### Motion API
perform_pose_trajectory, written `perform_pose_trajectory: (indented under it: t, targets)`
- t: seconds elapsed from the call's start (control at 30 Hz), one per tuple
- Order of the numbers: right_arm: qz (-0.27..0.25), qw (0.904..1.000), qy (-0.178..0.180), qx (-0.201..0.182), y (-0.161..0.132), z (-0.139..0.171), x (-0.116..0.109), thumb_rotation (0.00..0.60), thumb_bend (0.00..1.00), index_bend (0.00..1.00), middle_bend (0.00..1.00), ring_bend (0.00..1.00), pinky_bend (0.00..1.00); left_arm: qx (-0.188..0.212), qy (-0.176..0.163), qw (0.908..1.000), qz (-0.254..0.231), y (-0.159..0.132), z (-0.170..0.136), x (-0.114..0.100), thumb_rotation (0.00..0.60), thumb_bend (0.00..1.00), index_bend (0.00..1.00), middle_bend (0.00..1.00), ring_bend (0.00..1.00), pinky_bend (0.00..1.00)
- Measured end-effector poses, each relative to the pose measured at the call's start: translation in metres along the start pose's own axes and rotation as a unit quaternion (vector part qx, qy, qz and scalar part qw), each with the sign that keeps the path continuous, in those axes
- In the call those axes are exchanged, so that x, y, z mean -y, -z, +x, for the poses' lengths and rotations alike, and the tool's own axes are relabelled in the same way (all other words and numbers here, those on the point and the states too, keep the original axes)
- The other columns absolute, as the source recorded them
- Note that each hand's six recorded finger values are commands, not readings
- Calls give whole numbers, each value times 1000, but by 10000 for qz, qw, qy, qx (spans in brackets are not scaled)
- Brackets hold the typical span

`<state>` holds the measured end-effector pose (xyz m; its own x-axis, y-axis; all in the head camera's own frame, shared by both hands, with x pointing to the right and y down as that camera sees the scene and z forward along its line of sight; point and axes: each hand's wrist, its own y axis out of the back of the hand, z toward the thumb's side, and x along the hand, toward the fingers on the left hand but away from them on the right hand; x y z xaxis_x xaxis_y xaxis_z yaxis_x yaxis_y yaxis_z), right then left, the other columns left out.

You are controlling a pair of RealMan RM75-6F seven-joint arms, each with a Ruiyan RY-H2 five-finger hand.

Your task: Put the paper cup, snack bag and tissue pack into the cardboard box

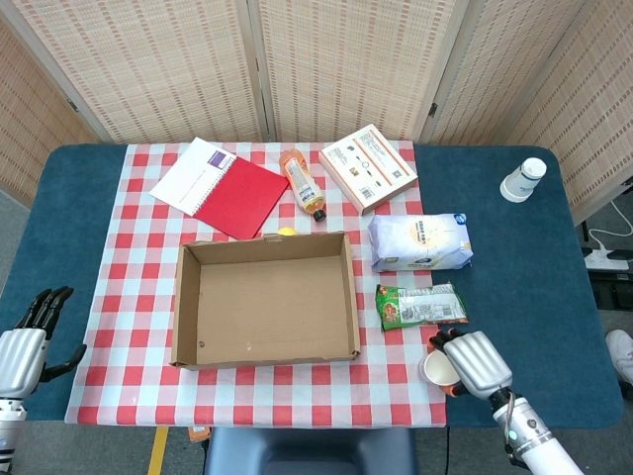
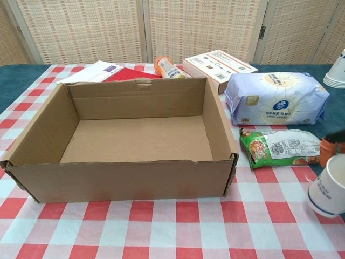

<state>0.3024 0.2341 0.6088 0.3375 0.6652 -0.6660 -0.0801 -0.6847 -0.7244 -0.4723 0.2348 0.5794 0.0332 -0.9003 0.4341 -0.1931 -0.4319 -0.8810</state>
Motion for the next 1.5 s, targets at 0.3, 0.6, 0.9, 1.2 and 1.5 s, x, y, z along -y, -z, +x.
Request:
perform_pose_trajectory:
  t: [0.3, 0.6, 0.9, 1.2, 1.5]
  targets:
    - [341, 9965, 748, 125, 2, 7, -65, 600, 147, 631, 388, 396, 603, 12, 22, 10000, 21, -1, 0, 1, 600, 297, 45, 39, 0, 274]
    - [864, 9782, 1888, -95, -27, -13, -164, 600, 147, 641, 399, 404, 609, 9, 54, 10000, 43, -2, 1, 4, 600, 295, 45, 39, 0, 274]
    - [432, 9709, 2054, -1153, -95, -69, -170, 600, 144, 629, 399, 404, 609, -26, 50, 10000, 27, 1, 2, 4, 600, 297, 45, 39, 0, 274]
    - [-127, 9567, 2163, -1946, -161, -135, -155, 600, 144, 630, 400, 404, 609, -72, 26, 10000, -22, 5, 2, 2, 600, 297, 47, 39, 0, 274]
    - [-511, 9521, 1947, -2301, -206, -180, -130, 600, 144, 609, 400, 397, 609, -92, 32, 9999, -64, 7, 3, 1, 600, 296, 53, 39, 0, 274]
